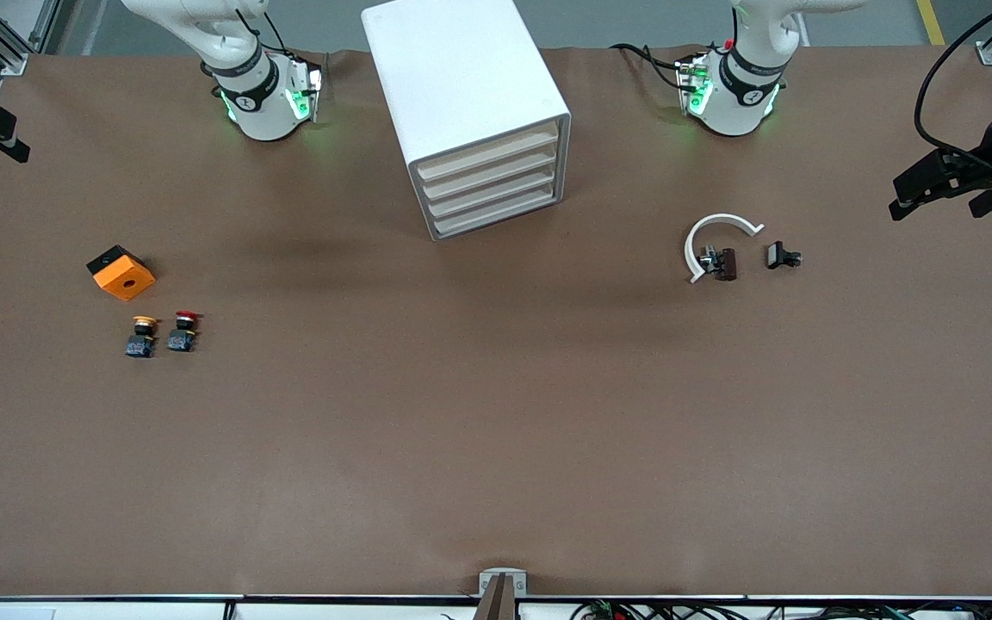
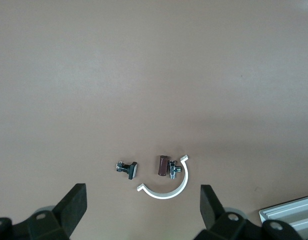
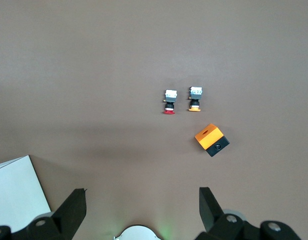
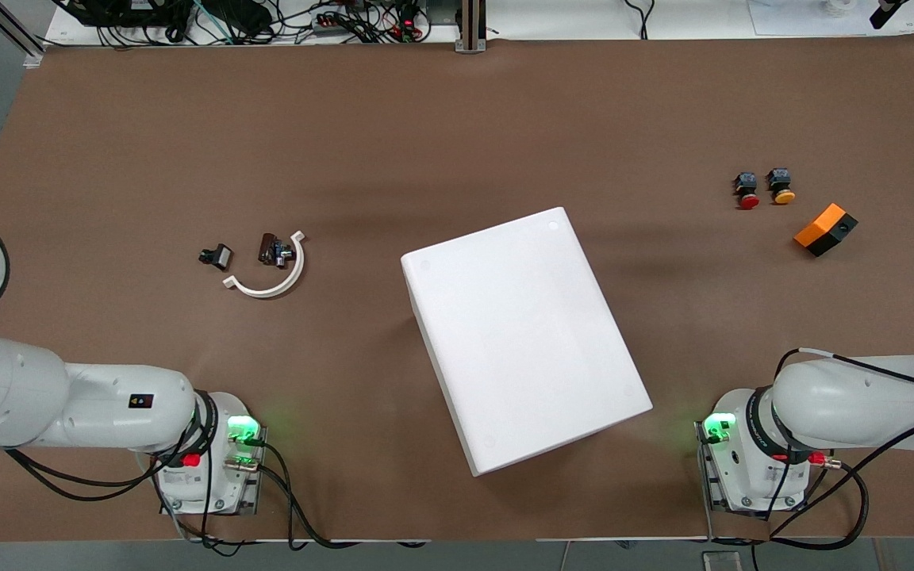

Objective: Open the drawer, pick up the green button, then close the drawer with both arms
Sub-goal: 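Move the left gripper from rest toward the white drawer cabinet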

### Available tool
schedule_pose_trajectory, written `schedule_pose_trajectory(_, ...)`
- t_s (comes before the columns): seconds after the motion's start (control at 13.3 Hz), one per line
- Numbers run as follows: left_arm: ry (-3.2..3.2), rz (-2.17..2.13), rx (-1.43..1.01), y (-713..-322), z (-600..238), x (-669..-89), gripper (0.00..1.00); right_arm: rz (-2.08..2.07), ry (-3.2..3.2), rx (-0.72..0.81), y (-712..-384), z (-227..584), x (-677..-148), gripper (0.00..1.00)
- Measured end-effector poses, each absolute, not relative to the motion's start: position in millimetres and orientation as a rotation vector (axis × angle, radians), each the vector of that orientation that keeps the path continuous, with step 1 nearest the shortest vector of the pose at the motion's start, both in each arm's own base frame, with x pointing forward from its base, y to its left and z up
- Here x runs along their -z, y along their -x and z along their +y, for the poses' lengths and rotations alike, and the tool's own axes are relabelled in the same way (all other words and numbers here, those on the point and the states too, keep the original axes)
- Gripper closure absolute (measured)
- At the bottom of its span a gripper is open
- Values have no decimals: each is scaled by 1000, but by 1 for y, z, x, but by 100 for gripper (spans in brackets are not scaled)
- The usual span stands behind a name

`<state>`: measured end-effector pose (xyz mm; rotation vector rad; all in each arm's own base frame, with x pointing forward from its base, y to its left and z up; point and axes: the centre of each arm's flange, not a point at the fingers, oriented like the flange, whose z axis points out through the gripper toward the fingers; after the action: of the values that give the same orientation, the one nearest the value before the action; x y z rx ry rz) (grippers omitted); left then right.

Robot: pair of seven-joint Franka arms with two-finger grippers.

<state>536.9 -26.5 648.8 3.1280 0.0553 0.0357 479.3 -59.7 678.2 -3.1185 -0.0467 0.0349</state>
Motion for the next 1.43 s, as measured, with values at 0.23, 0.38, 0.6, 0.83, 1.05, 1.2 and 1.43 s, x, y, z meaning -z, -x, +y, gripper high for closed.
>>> schedule_pose_trajectory(0.23, -3128, 55, -36, -537, -26, -649, 0, -43, 3118, -35, -479, -61, -678, 0)
schedule_pose_trajectory(0.38, -3128, 56, -34, -537, -26, -648, 0, -42, 3118, -35, -479, -61, -678, 0)
schedule_pose_trajectory(0.6, -3129, 62, -11, -538, -25, -643, 0, -41, 3118, -35, -479, -62, -678, 0)
schedule_pose_trajectory(0.83, -3130, 77, 50, -543, -21, -628, 0, -39, 3118, -36, -479, -62, -678, 0)
schedule_pose_trajectory(1.05, -3130, 92, 121, -552, -16, -605, 0, -20, 3117, -37, -478, -68, -678, 0)
schedule_pose_trajectory(1.2, -3128, 93, 174, -560, -16, -586, 0, -8, 3117, -37, -478, -72, -678, 0)
schedule_pose_trajectory(1.43, -3126, 93, 227, -571, -16, -557, 0, -4, 3117, -37, -477, -73, -678, 0)
